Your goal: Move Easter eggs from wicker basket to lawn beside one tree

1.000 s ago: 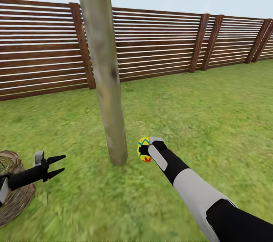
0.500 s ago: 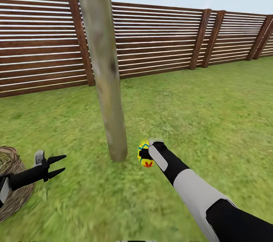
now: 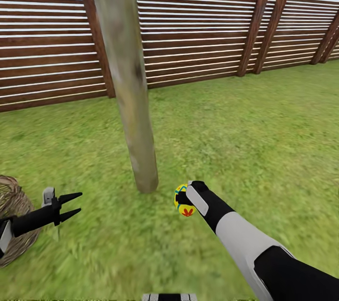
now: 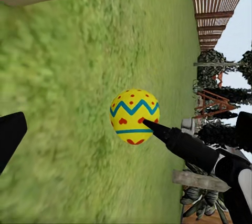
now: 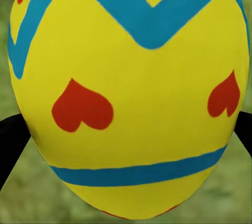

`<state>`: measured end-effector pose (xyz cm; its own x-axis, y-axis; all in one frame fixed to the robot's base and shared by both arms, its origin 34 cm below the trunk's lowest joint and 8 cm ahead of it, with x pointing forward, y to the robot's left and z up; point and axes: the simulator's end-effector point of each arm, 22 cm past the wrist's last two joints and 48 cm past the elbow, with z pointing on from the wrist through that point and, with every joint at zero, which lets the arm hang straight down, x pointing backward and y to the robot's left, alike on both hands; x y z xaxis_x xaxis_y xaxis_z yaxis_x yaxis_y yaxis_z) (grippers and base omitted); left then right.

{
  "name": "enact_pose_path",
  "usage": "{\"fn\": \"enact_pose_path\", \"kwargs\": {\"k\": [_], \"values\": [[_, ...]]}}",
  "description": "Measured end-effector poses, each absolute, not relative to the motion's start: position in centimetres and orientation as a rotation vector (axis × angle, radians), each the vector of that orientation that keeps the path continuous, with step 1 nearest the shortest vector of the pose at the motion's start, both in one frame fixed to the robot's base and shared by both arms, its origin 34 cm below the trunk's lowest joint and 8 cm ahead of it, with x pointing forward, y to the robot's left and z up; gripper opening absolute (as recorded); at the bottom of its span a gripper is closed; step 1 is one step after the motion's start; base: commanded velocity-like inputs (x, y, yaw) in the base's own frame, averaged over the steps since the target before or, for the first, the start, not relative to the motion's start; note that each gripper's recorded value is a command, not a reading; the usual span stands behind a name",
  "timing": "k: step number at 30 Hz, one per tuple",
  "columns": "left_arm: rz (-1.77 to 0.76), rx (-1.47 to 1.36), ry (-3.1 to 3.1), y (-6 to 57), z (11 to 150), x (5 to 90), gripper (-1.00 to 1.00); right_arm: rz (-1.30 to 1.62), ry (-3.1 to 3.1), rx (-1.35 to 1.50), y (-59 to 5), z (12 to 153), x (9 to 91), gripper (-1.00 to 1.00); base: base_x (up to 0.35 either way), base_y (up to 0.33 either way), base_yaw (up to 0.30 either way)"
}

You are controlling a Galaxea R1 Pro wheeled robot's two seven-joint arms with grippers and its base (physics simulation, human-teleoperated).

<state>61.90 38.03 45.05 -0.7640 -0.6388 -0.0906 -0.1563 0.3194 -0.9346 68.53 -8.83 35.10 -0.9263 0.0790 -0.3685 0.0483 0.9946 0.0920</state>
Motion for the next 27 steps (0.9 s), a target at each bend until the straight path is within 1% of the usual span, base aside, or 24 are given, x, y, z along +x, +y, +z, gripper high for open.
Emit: {"fn": "enact_pose_path", "kwargs": {"k": [27], "values": [[-1.437, -0.799, 2.223, 38.0, 38.9, 61.0, 1.0, 0.112, 2.849, 0.093, -8.8, 28.4, 66.8, -1.0, 0.0, 0.0, 0.0]]}}
